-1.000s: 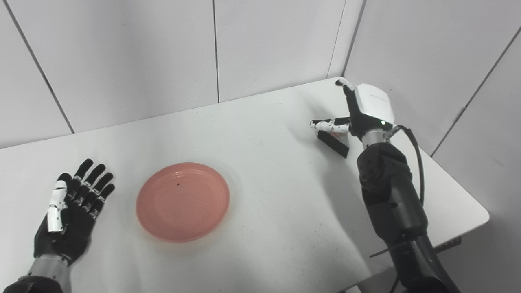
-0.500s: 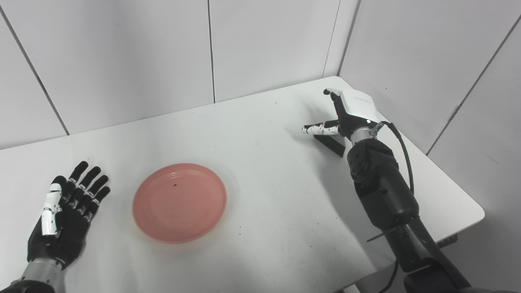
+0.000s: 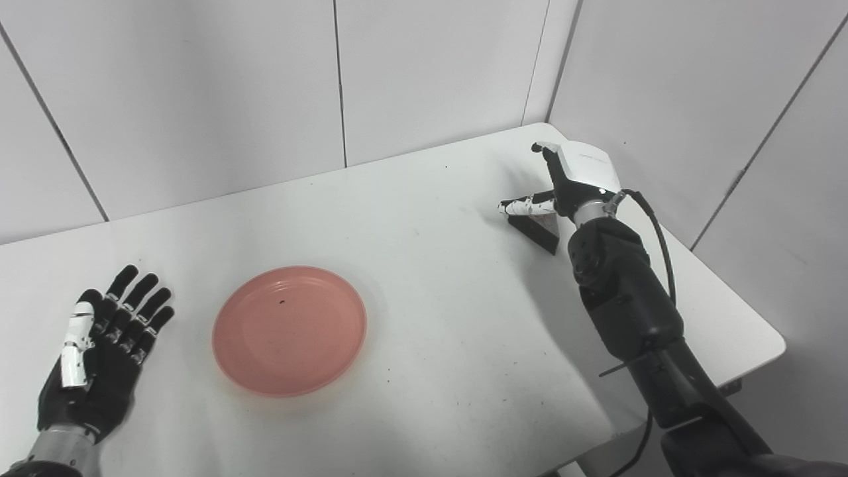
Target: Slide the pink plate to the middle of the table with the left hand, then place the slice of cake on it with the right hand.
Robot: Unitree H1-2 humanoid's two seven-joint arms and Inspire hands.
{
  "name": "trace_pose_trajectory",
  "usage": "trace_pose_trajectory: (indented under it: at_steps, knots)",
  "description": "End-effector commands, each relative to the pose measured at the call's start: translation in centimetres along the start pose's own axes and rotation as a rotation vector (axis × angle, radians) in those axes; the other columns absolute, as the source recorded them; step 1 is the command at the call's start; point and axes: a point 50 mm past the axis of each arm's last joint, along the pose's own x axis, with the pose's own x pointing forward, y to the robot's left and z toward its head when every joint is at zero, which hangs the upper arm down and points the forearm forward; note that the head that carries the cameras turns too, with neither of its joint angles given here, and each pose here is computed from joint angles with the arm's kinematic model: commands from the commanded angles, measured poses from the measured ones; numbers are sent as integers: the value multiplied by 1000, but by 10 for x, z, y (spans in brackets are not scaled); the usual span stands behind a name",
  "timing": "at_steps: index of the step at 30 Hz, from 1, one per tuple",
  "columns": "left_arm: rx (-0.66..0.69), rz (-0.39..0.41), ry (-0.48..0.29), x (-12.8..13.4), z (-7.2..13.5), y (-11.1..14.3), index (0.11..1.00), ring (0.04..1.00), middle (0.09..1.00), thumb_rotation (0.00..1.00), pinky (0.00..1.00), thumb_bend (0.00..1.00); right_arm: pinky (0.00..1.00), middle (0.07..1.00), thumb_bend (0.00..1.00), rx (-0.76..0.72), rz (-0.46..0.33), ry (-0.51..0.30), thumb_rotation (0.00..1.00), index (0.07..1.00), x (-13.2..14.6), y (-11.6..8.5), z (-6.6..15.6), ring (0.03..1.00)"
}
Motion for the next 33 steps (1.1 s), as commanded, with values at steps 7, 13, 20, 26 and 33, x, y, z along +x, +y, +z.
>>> trace_pose_trajectory:
  at_steps: [7, 13, 20, 26, 33]
  knots:
    - [-14, 50, 113, -13, -20, 14, 934, 926, 938, 1000, 950, 353, 637, 877, 864, -24, -43, 12, 480, 832, 12, -24, -5, 827]
    - [-11, 46, 109, -14, -19, 14, 932, 927, 935, 1000, 958, 355, 623, 866, 883, -48, -15, 16, 466, 825, 12, -15, -5, 817]
    - [-13, 53, 112, -14, -18, 15, 929, 924, 934, 1000, 956, 356, 643, 860, 883, -69, 28, 10, 481, 816, 13, 2, -7, 816]
    - [-17, 57, 115, -15, -17, 15, 927, 924, 935, 1000, 955, 354, 668, 874, 871, -42, 54, 24, 443, 818, 12, 10, -12, 843]
    - [-20, 52, 114, -15, -17, 15, 931, 926, 937, 1000, 959, 351, 674, 881, 860, -38, 60, 36, 418, 824, 15, 13, -15, 848]
